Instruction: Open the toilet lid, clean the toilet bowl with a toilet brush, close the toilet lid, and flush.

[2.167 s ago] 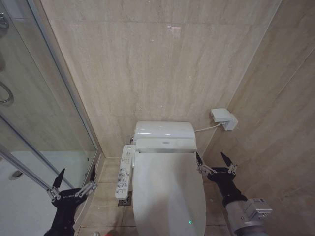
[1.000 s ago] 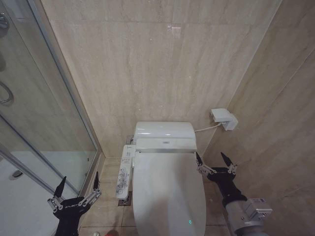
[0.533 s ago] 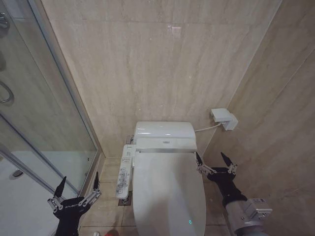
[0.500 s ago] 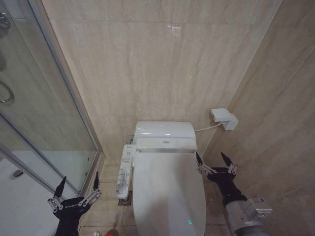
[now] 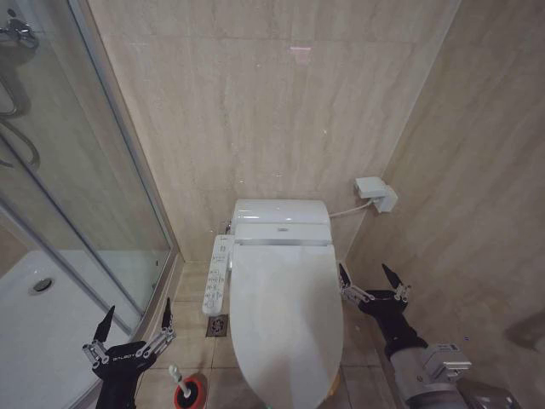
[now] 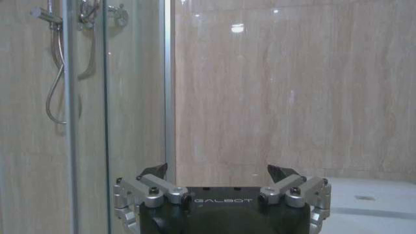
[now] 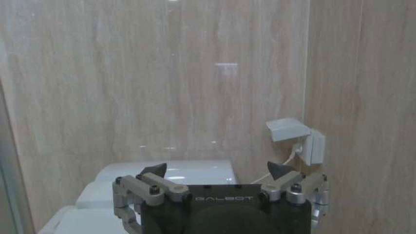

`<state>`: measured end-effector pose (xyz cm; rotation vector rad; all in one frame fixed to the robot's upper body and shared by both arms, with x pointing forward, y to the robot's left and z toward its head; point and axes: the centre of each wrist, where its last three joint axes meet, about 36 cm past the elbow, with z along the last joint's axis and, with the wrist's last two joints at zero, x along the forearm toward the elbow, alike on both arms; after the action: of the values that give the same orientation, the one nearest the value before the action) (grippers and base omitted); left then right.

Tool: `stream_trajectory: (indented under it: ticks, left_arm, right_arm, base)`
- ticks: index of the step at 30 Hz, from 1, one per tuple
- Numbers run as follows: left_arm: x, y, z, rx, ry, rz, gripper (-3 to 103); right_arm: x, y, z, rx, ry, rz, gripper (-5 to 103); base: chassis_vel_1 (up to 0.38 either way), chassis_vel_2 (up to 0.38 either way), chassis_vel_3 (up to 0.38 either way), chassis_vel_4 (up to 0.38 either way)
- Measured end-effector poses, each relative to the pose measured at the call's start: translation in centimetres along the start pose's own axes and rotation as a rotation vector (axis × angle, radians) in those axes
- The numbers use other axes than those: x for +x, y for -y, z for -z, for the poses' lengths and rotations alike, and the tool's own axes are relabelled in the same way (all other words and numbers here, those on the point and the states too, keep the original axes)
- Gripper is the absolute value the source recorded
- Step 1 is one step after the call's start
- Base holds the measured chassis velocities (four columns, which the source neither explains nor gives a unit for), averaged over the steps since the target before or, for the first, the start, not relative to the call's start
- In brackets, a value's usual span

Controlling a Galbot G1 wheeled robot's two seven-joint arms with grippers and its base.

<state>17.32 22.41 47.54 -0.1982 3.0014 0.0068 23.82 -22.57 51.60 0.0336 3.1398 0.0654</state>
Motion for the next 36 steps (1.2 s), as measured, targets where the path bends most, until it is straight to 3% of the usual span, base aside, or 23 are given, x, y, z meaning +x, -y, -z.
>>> stream_trajectory:
  ticks: [13, 36]
  left_arm:
    - [-0.01, 0.00, 0.00, 0.000, 0.000, 0.000, 100]
    - [0.00, 0.00, 0.00, 0.000, 0.000, 0.000, 100]
  right_arm:
    - [0.00, 0.00, 0.00, 0.000, 0.000, 0.000, 100]
    - [0.00, 0.00, 0.00, 0.000, 0.000, 0.000, 100]
  base:
    - [0.038, -0.038, -0.049, 0.045]
    - [0.237, -0.237, -0.244, 0.248]
